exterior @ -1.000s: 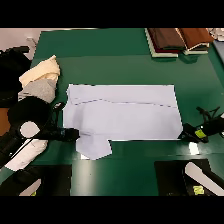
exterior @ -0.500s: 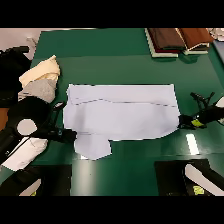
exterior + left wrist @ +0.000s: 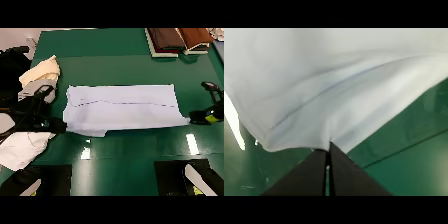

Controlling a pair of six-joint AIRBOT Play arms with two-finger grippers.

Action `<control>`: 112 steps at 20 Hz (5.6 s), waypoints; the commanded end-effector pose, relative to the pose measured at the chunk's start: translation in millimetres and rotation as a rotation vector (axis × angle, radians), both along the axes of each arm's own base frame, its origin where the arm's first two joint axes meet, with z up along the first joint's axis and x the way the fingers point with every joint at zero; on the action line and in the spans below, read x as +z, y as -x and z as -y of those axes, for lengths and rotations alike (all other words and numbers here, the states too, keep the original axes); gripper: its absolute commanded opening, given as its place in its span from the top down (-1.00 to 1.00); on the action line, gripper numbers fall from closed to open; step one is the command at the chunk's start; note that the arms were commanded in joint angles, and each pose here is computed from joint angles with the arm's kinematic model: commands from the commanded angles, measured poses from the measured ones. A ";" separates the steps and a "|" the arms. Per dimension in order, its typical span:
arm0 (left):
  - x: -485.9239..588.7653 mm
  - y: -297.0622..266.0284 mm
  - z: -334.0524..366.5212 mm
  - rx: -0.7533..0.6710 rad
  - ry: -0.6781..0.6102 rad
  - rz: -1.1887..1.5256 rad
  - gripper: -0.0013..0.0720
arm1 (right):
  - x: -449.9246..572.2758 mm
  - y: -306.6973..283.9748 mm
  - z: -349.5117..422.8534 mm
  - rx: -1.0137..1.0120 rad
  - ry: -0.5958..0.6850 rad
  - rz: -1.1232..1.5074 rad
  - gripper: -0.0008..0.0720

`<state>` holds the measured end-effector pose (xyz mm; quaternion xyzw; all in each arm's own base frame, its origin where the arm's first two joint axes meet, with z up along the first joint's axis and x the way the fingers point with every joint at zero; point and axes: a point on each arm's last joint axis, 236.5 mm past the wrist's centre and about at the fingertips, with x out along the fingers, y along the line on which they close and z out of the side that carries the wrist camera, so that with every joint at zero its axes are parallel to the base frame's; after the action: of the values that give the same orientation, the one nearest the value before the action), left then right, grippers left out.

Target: Fold the shirts.

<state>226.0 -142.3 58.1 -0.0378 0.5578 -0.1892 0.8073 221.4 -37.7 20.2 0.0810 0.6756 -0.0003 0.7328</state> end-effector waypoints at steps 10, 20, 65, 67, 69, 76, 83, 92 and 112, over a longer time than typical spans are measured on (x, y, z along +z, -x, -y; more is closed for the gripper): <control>-27.1 -221.1 -26.7 0.113 -0.114 0.246 0.90 | -1.2 -177.3 1.1 0.024 -0.007 0.144 0.94; -34.8 -245.4 -15.5 0.142 -0.073 0.226 -0.51 | -9.1 -249.2 -24.7 0.009 -0.214 0.237 0.01; -4.3 -281.1 108.4 -0.041 0.048 0.201 0.90 | 210.2 -185.4 -335.1 0.619 -0.765 0.534 0.94; 55.4 -290.0 44.5 0.038 0.011 0.305 0.90 | 202.9 -173.9 -392.4 0.677 -0.859 0.528 0.94; 111.8 -287.3 -14.9 0.129 -0.026 0.409 0.90 | 182.5 -164.6 -455.0 0.727 -0.909 0.513 0.93; 206.4 -248.9 -96.6 0.248 -0.097 0.584 0.90 | 117.8 -173.3 -513.2 0.704 -0.889 0.486 -0.15; 174.9 -248.6 -23.4 0.107 -0.051 0.560 0.90 | -6.5 -200.5 -277.2 0.395 -0.417 0.226 -0.15; 170.0 -246.9 17.0 0.038 -0.019 0.597 0.90 | -91.0 -205.9 -289.3 0.066 -0.741 0.016 -0.61; 154.8 -208.1 81.4 -0.116 0.009 0.521 0.90 | 31.4 -279.9 -78.8 0.000 -0.255 0.436 0.94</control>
<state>442.9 -207.2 213.2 0.0342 0.3309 -0.2236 0.9161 518.5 150.9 35.7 0.1840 0.5041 0.2053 0.8185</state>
